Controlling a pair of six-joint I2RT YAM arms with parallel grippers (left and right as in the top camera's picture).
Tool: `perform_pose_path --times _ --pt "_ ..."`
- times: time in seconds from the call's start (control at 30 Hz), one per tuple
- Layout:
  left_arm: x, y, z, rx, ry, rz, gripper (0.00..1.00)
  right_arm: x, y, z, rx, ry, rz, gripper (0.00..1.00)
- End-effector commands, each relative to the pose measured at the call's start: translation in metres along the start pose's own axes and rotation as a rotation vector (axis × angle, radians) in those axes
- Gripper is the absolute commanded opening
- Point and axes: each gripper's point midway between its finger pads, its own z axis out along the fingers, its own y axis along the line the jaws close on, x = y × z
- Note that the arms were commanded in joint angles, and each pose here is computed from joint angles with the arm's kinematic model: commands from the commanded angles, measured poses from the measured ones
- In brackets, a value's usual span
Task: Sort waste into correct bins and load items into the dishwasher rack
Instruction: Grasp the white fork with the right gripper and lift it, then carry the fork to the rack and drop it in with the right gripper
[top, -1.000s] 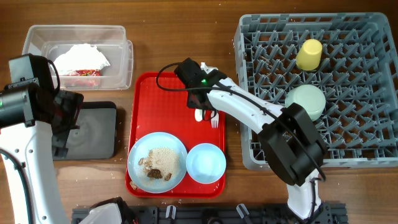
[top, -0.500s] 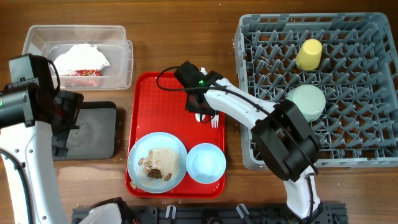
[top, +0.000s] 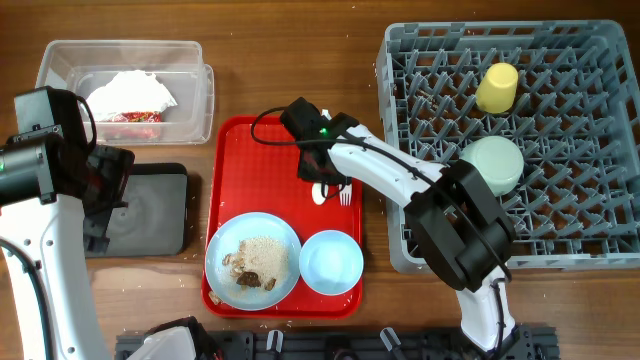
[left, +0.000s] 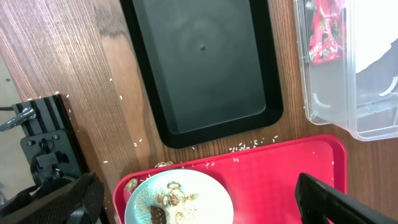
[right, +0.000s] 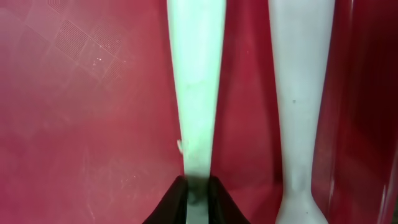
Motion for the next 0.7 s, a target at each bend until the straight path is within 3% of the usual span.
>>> perform_pose_path --times 0.0,0.3,0.33,0.4,0.43,0.6,0.67 --pt "-0.003 0.003 0.0 -0.008 -0.016 -0.021 1.0 -0.006 0.006 -0.011 -0.034 -0.011 -0.015 0.07" --pt "-0.003 0.003 0.0 -0.008 -0.016 -0.021 1.0 -0.032 0.003 -0.049 -0.106 -0.087 -0.017 0.05" --pt "-0.003 0.003 0.0 -0.008 -0.015 -0.021 1.0 -0.034 0.007 -0.053 -0.13 -0.093 -0.035 0.07" --pt "-0.003 0.003 0.0 -0.008 -0.016 -0.021 1.0 -0.037 0.012 -0.055 -0.156 -0.104 -0.048 0.25" --pt "-0.003 0.003 0.0 -0.008 -0.016 -0.021 1.0 -0.038 0.013 -0.055 -0.157 -0.107 -0.048 0.29" --pt "-0.003 0.003 0.0 -0.008 -0.016 -0.021 1.0 -0.051 -0.016 -0.053 -0.019 -0.174 -0.036 0.38" --pt "-0.003 0.003 0.0 -0.008 -0.016 -0.021 1.0 -0.05 -0.022 -0.05 0.011 -0.168 -0.121 0.38"
